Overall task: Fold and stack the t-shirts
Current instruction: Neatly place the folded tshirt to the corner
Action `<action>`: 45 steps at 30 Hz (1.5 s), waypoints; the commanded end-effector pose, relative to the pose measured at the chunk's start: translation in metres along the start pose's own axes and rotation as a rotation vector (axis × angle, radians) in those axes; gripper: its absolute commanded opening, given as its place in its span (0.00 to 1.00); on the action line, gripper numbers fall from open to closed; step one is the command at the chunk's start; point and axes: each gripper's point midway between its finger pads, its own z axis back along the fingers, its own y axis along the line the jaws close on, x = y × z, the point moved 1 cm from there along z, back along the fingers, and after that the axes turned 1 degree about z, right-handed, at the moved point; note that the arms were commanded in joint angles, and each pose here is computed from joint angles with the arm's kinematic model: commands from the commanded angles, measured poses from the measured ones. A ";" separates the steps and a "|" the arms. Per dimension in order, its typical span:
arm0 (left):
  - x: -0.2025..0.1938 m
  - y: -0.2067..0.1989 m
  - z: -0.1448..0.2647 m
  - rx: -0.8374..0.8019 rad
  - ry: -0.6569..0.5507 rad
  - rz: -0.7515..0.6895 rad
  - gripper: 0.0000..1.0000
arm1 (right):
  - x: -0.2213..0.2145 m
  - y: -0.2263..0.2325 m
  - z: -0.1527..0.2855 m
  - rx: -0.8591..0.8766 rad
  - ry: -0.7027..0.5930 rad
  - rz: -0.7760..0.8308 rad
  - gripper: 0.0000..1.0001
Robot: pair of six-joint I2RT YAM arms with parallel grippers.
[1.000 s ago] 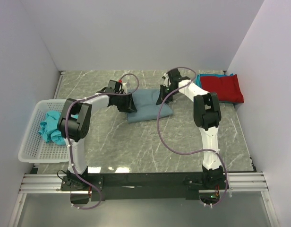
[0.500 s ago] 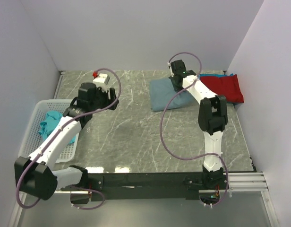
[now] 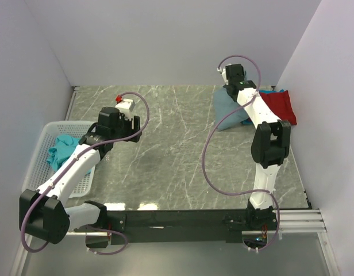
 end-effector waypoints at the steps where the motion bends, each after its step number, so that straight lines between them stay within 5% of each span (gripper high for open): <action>1: 0.023 -0.004 0.013 -0.018 -0.086 -0.031 0.70 | 0.013 -0.055 0.024 -0.112 -0.073 0.003 0.00; 33: 0.017 -0.005 0.009 -0.026 -0.057 -0.043 0.69 | 0.033 -0.144 0.083 -0.228 -0.186 -0.062 0.00; 45: 0.017 -0.005 0.009 -0.029 -0.057 -0.045 0.69 | 0.021 -0.155 0.071 -0.247 -0.145 -0.061 0.00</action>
